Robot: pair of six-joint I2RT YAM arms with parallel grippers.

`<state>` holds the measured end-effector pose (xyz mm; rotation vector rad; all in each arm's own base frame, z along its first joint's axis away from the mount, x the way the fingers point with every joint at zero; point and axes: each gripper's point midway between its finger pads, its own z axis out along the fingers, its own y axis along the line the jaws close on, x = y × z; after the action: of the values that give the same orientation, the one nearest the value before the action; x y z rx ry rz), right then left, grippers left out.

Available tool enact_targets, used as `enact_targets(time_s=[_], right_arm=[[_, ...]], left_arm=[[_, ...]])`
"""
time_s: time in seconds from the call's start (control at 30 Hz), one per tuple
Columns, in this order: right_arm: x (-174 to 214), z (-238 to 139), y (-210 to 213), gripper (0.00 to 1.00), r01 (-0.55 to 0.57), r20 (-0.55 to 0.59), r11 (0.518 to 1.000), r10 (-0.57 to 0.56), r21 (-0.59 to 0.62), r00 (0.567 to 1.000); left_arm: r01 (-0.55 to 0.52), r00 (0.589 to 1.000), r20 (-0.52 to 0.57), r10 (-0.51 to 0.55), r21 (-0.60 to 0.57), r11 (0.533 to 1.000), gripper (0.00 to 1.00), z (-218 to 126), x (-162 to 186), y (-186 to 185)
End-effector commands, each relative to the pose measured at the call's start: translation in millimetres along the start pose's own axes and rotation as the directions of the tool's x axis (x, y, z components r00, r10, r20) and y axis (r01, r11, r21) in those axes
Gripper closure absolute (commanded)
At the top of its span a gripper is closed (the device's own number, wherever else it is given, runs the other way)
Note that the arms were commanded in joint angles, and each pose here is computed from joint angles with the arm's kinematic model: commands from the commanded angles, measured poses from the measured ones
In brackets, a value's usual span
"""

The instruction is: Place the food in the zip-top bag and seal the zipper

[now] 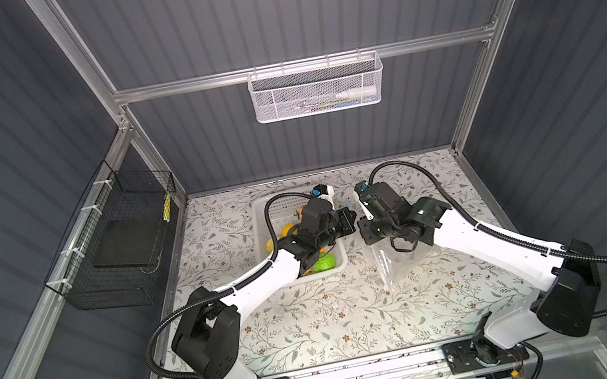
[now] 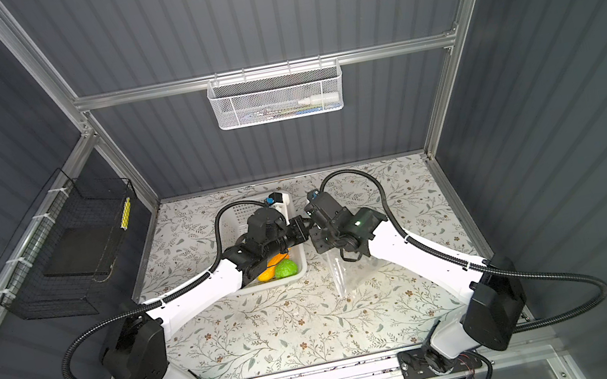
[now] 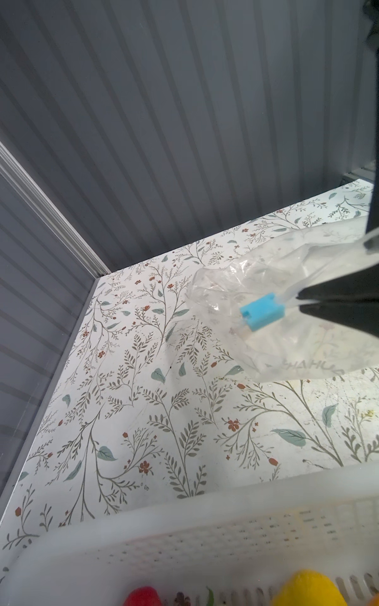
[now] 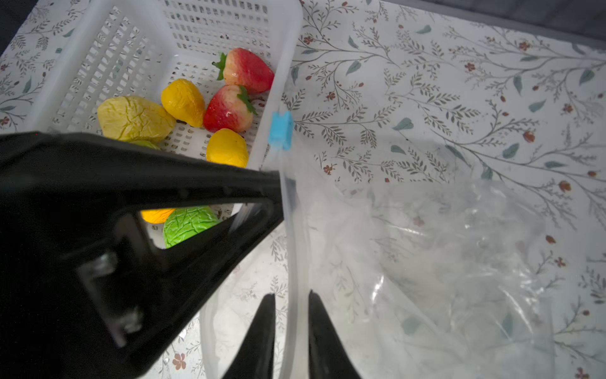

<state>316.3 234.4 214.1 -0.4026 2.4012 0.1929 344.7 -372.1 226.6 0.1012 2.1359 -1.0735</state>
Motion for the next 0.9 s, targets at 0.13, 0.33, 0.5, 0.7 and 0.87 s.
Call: enact_targets(time_s=[0.13,0.33,0.5,0.7,0.87], right_arm=[[4,-1,-14,0.93,0.029,-0.033,0.995,-0.026,0.091,0.999],[1,-1,-7,0.97,-0.004,-0.002,0.999,0.004,0.039,1.000],[-2,4,-5,0.99,-0.038,0.023,0.999,0.037,0.029,0.999],[-5,4,-10,0.99,-0.059,0.053,0.997,0.057,0.039,0.997],[-3,7,-20,0.99,-0.092,0.055,0.995,0.089,0.048,0.994]], left_arm=[[-0.044,0.999,0.025,0.044,-0.011,0.999,0.94,-4,-11,-8],[-0.011,0.999,-0.032,0.011,0.015,1.000,0.54,3,4,-9],[0.026,0.995,-0.097,-0.025,0.007,1.000,0.46,6,27,-4],[0.048,0.991,-0.125,-0.048,0.001,0.999,0.56,7,41,2],[0.033,0.987,-0.157,-0.035,-0.020,0.999,0.61,8,48,5]])
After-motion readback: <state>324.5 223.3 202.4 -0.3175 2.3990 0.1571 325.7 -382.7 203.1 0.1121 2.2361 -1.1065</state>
